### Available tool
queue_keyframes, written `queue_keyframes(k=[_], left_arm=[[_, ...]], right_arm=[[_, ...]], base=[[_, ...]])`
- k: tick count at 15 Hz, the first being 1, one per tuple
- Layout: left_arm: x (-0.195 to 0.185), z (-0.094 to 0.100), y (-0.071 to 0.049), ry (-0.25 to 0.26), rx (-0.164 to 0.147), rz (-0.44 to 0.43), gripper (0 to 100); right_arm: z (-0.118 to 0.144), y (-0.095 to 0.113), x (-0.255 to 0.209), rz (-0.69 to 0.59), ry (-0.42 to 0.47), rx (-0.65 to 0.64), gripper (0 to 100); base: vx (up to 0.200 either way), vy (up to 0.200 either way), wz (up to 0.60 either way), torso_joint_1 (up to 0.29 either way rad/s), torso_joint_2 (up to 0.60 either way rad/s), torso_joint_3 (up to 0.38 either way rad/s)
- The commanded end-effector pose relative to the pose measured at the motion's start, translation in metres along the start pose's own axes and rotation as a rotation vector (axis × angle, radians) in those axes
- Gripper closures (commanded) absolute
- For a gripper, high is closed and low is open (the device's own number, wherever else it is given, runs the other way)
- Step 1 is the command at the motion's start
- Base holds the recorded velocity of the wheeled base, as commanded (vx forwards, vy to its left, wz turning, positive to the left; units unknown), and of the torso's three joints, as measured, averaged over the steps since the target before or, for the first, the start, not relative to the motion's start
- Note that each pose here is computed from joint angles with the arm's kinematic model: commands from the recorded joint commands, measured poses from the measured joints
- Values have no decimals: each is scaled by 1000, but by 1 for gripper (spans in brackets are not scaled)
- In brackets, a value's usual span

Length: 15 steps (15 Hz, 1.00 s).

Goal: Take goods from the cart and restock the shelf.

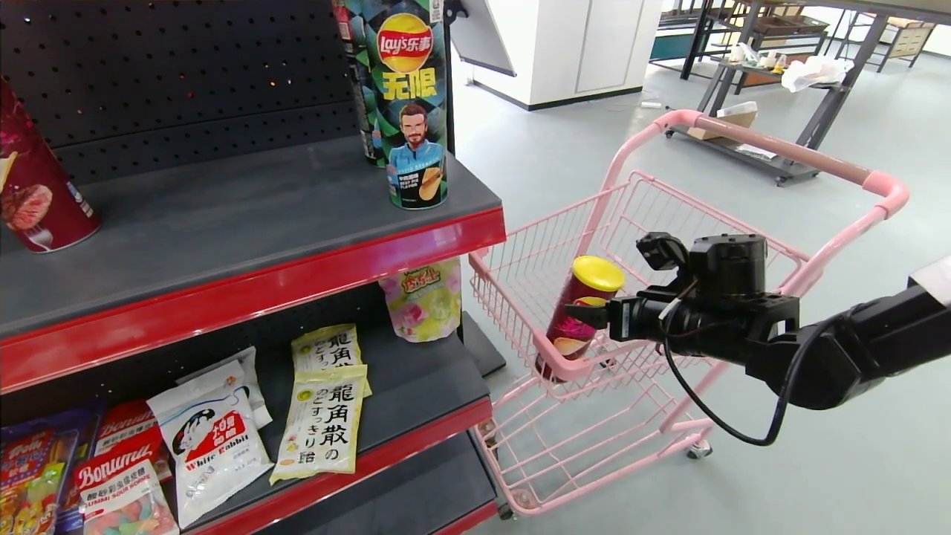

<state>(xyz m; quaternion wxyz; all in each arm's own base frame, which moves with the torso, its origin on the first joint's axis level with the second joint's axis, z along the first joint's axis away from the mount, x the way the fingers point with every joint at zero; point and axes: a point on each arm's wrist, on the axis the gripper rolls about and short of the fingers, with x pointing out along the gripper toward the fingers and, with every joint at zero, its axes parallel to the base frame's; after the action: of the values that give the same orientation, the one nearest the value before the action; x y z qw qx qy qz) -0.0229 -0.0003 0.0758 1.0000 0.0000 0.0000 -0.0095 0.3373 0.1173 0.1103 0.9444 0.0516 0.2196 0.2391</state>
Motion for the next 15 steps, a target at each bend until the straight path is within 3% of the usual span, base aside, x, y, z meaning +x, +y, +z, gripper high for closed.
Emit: queue_keyframes(k=[1, 13, 14, 15], left_arm=[[0, 0, 0, 0, 0, 1, 0], [0, 0, 0, 0, 0, 1, 0], [0, 0, 0, 0, 0, 1, 0], [0, 0, 0, 0, 0, 1, 0]], right_arm=[[-2, -3, 13, -1, 6, 1, 0], [-4, -9, 53, -6, -11, -2, 0], [-4, -10, 57, -15, -43, 1, 100], [-5, -10, 57, -12, -49, 19, 100]], base=[[0, 0, 0, 0, 0, 0], [0, 0, 0, 0, 0, 0], [0, 0, 0, 0, 0, 0], [0, 0, 0, 0, 0, 0]])
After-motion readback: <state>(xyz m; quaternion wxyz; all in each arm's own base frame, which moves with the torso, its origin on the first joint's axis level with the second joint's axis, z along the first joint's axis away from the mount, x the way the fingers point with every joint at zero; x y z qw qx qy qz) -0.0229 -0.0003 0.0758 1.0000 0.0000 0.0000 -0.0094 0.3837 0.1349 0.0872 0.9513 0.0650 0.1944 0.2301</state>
